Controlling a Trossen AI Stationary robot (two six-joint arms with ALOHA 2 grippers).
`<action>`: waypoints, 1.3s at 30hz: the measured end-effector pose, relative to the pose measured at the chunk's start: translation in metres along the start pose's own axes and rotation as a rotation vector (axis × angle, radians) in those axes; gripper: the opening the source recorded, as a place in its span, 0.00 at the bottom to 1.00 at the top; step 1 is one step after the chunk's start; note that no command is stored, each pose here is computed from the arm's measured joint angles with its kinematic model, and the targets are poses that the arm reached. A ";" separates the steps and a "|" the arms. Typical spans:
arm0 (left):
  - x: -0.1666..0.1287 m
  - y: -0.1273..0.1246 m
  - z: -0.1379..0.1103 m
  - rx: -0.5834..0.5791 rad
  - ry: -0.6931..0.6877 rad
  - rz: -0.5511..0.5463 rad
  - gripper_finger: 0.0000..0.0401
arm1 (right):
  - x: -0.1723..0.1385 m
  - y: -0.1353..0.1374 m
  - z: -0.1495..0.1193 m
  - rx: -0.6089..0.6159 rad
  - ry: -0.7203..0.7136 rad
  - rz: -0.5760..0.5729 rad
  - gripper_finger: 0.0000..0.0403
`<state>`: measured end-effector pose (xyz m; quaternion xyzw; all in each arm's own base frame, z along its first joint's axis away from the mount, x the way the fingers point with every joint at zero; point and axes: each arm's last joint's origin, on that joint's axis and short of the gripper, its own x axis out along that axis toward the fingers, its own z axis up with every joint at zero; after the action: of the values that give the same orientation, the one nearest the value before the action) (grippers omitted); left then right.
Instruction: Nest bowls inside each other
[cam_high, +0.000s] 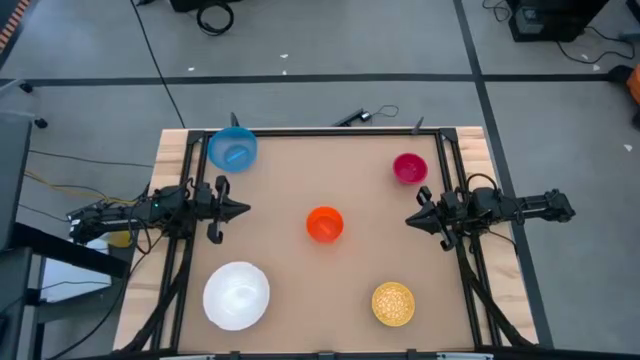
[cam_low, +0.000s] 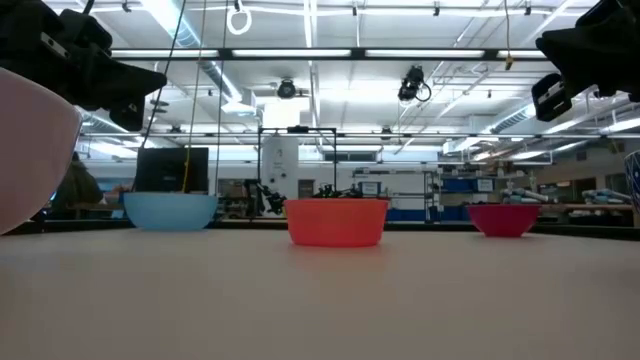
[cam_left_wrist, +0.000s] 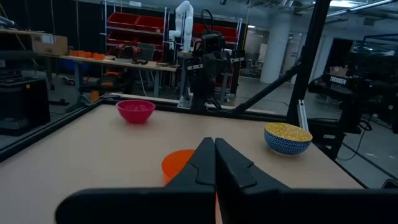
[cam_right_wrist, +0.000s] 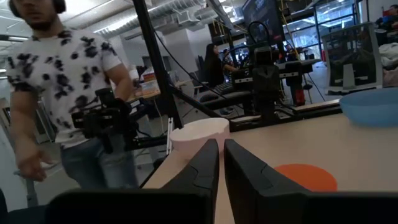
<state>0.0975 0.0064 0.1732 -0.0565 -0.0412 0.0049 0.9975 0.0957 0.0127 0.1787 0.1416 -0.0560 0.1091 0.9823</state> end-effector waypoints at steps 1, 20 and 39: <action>0.000 0.000 0.000 0.000 0.000 0.000 0.00 | 0.000 0.000 0.000 0.000 0.000 0.000 0.09; 0.001 0.009 -0.005 -0.355 -0.012 0.286 0.00 | 0.000 0.000 0.000 0.000 0.000 0.000 0.09; 0.041 -0.004 0.078 -0.387 0.657 0.457 0.04 | -0.021 -0.015 0.043 0.596 -0.911 -0.704 0.09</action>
<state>0.1317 0.0114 0.2542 -0.2485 0.2915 0.1992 0.9020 0.0753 -0.0180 0.2130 0.4502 -0.3846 -0.2795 0.7559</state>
